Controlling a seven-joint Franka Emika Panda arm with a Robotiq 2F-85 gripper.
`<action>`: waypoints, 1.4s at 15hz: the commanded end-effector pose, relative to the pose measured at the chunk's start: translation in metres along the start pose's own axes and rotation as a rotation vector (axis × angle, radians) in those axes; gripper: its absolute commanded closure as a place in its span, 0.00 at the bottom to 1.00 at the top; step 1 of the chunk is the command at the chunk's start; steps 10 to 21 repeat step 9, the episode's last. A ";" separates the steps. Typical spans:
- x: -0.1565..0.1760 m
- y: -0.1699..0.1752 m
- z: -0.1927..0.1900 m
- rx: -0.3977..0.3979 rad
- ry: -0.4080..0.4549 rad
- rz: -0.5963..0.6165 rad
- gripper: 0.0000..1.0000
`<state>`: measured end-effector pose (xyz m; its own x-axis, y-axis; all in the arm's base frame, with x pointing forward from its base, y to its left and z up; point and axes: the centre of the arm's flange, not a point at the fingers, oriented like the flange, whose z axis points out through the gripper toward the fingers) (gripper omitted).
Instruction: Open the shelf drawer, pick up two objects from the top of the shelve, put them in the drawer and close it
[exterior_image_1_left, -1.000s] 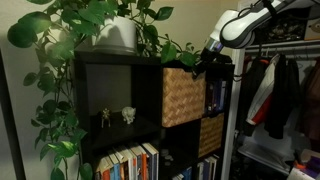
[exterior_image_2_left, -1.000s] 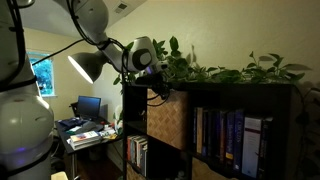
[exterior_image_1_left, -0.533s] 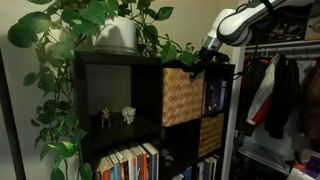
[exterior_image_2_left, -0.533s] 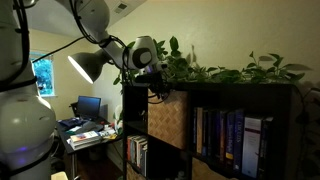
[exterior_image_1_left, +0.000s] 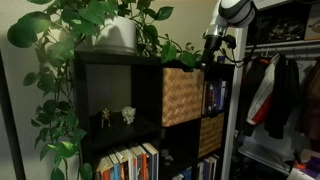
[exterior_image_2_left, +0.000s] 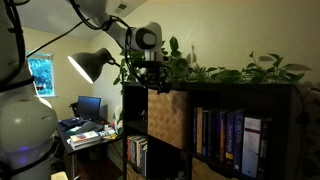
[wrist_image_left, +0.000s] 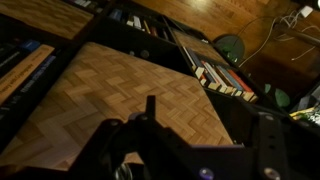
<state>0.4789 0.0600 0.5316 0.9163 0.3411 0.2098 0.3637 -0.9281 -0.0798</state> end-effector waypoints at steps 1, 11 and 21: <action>-0.006 0.007 -0.021 0.044 -0.097 -0.030 0.00; -0.009 0.000 -0.013 0.052 -0.130 -0.051 0.00; -0.009 0.000 -0.013 0.052 -0.130 -0.051 0.00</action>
